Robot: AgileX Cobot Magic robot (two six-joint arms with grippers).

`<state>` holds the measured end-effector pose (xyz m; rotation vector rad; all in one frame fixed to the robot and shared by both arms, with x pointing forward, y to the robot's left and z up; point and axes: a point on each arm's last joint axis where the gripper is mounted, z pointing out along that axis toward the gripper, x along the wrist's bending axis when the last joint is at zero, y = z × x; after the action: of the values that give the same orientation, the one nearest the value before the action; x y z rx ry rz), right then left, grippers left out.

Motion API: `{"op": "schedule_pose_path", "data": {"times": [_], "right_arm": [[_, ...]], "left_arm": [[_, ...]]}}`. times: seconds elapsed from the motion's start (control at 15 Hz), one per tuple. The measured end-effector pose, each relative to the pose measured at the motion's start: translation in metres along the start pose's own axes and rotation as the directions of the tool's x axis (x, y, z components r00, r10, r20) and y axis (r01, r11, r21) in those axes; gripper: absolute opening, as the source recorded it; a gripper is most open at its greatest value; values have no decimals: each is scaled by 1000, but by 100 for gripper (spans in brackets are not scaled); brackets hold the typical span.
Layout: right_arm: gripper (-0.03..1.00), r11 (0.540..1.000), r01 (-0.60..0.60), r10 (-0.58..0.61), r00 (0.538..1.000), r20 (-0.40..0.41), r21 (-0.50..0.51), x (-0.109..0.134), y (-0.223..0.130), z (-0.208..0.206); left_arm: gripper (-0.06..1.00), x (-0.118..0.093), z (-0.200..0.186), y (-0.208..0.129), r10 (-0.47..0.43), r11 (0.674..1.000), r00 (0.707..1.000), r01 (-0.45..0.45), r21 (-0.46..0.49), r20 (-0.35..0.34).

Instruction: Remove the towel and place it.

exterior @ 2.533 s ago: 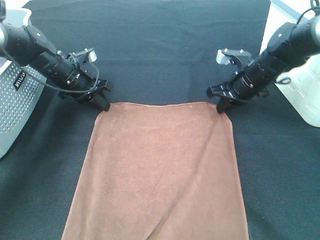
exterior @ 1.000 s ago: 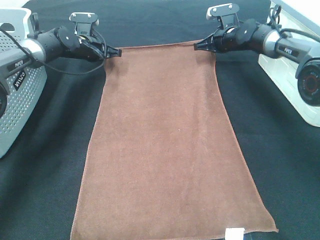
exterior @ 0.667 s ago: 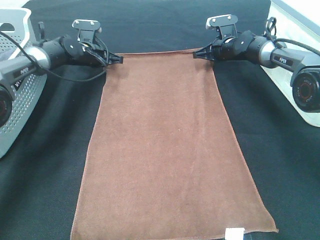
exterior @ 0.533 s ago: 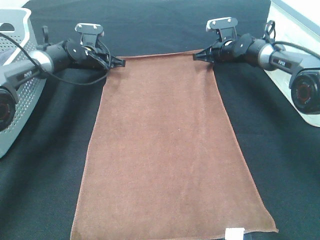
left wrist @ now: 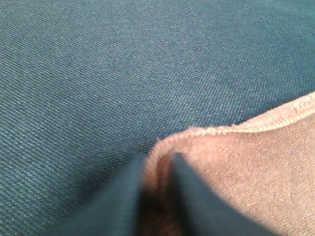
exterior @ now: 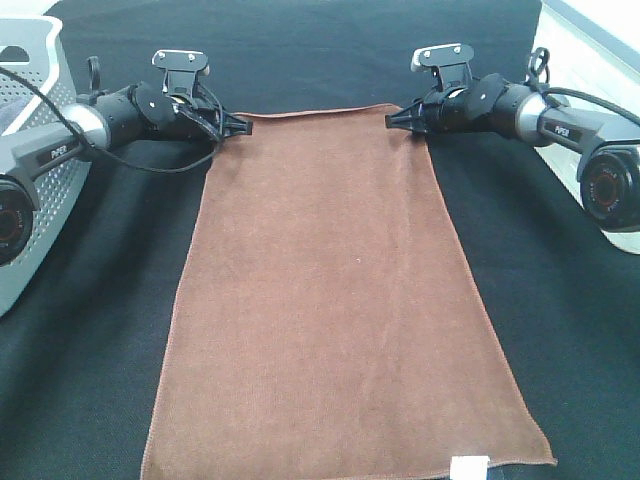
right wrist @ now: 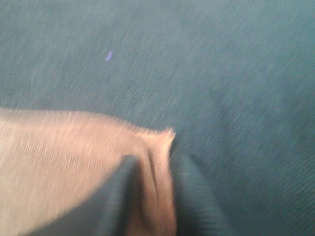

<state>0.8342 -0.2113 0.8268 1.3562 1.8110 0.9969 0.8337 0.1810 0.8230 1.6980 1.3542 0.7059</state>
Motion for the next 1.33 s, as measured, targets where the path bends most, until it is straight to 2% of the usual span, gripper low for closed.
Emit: {"op": "schedule_pose_path", "data": {"times": [0.13,0.27,0.47,0.8,1.0,1.2,1.33], "right_arm": [[47,999,-1,2,1000,-24,33,-1,4,-4],[55,999,11,-10,999,-36,36,-1,14,-10],[57,1000,22,-22,999,-36,10,-2,33,-19],[57,998,39,-40,998,-42,-42,-3,75,-44],[57,994,55,-59,997,-39,-99,-5,114,-71],[57,989,64,-69,997,-30,-133,-7,155,-108],[57,992,49,-51,998,-19,-114,-9,178,-135]], "left_arm": [[67,-1,-1,2,8,1000,1000,-8,8,4],[79,2,-2,2,9,1000,1000,-9,7,0],[79,7,-8,16,8,1000,1000,-8,-14,-4],[79,16,-39,75,14,993,1000,-16,-115,-15],[79,11,-61,104,-7,995,1000,8,-104,6],[79,17,-101,147,-21,996,999,17,-87,-40],[79,24,-133,170,-45,998,997,43,-35,-68]]}}
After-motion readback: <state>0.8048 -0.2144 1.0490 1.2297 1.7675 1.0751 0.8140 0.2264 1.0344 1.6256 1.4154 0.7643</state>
